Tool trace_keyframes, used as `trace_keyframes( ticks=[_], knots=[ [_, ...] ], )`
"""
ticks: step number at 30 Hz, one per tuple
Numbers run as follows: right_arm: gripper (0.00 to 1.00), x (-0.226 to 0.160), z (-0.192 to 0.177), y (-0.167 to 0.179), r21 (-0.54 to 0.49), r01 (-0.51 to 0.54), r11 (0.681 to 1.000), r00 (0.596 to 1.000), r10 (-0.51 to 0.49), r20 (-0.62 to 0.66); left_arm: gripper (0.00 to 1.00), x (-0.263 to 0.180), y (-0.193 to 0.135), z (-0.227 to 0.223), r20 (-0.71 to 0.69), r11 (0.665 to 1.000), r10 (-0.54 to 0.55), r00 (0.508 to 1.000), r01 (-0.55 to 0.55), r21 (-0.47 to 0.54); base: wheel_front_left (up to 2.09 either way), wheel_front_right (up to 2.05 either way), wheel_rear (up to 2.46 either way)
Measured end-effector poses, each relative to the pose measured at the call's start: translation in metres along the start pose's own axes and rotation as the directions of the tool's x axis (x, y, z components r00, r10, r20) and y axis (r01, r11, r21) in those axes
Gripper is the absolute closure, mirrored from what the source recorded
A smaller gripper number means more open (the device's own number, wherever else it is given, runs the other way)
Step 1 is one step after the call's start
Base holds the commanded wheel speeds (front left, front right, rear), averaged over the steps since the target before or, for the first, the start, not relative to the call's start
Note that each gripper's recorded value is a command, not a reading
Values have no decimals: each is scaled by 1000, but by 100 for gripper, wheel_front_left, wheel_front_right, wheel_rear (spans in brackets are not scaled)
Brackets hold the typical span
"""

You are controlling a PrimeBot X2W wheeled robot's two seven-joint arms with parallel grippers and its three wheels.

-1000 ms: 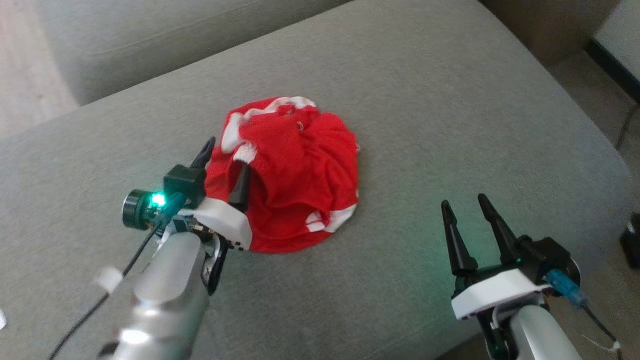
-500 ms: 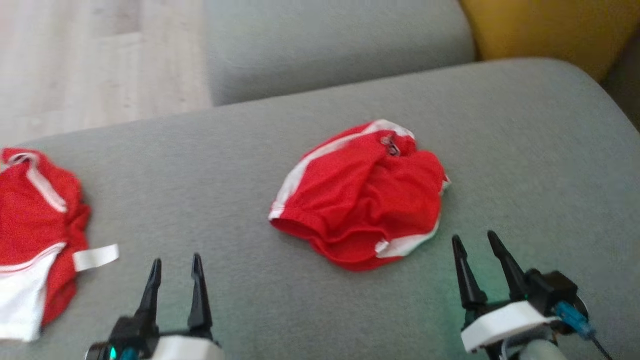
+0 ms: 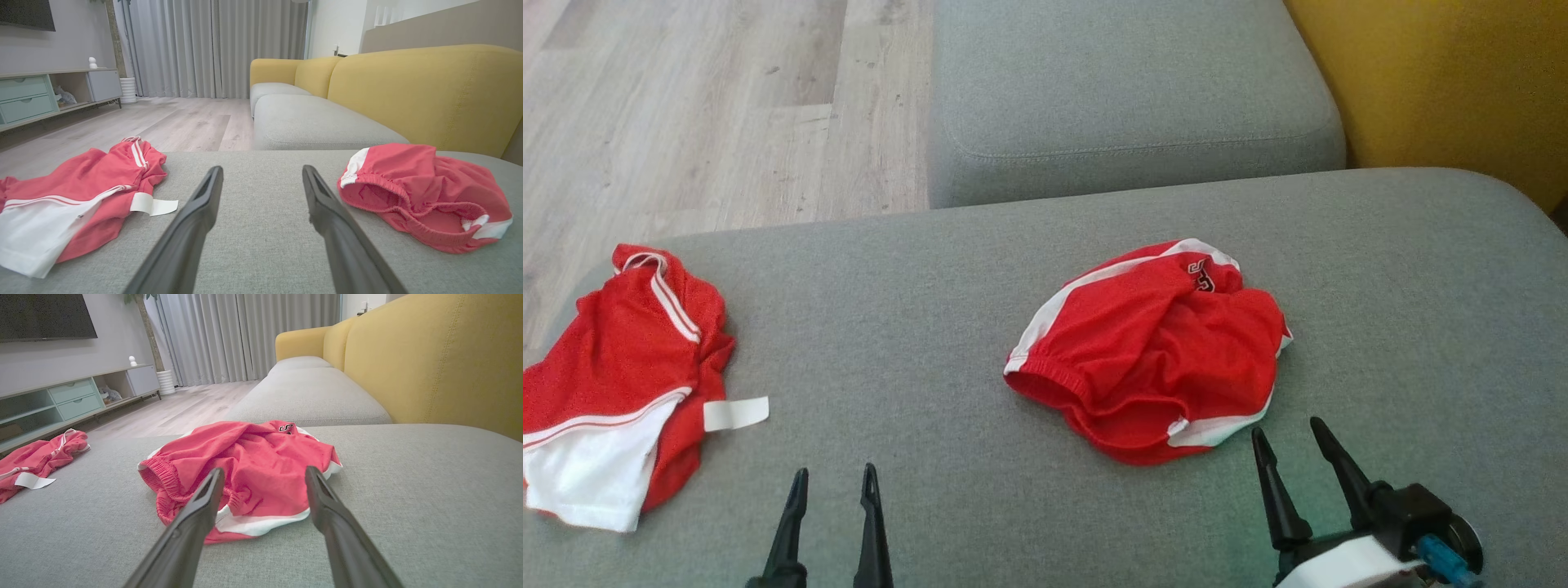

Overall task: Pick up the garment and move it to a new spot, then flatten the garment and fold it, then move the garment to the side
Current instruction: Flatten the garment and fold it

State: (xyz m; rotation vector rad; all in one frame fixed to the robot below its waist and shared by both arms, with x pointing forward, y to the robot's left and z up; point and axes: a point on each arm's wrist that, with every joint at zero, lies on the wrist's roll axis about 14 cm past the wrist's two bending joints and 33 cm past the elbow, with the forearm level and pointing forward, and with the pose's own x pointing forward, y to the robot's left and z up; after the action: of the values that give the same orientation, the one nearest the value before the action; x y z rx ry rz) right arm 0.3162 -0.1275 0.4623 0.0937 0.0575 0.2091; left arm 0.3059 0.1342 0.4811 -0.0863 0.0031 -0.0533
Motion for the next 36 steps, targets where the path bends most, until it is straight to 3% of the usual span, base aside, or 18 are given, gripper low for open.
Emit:
trace_keyframes(
  ticks=[26, 32, 36],
  knots=[
    [0, -1, 7, 4, -14, -11, 1000, 1000, 12, 23, 0, -5, 4, -18, -56, 999, 28, 998, -27, 28, 0, 0, 0],
    [0, -6, 4, 0, -9, 8, 1000, 1000, -8, 17, 0, -5, -15, -35, -116, 999, -32, 993, 34, 14, 0, 0, 0],
    [0, -11, 0, -6, -2, 35, 999, 999, -35, 3, 0, 3, -47, -48, -164, 987, -157, 974, 154, -35, 0, 0, 0]
  ],
)
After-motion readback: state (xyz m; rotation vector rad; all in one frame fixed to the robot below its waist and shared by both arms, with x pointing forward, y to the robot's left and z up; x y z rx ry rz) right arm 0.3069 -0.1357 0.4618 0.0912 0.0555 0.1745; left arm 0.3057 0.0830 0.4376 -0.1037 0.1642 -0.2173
